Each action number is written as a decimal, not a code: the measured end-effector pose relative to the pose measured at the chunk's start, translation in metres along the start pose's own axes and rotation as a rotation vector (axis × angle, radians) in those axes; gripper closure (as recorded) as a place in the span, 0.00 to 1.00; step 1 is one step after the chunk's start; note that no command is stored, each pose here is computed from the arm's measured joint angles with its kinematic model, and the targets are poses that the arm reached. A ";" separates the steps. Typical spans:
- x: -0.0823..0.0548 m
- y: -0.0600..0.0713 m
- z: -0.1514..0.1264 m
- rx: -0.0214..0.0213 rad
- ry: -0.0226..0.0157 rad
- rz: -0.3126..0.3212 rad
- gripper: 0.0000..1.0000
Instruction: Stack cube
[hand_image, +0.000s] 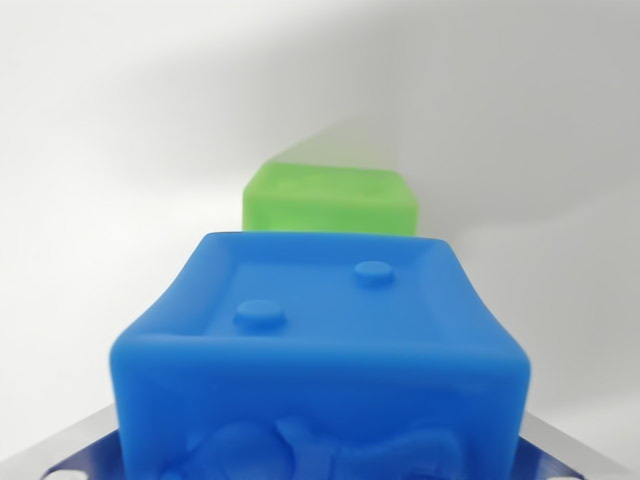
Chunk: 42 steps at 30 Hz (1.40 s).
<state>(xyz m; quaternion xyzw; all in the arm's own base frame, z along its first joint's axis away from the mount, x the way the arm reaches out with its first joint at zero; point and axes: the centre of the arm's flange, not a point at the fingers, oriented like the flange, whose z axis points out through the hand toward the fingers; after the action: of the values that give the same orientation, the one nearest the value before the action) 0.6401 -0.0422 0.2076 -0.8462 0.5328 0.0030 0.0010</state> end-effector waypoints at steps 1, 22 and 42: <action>0.000 0.000 0.002 0.0003 0.0002 0.000 1.00; 0.000 0.001 0.034 -0.0001 0.0001 0.000 1.00; 0.000 0.000 0.038 0.0003 0.0007 0.000 0.00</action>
<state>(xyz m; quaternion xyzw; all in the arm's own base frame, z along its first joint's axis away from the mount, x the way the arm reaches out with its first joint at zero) 0.6396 -0.0422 0.1699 -0.8463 0.5327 0.0026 0.0009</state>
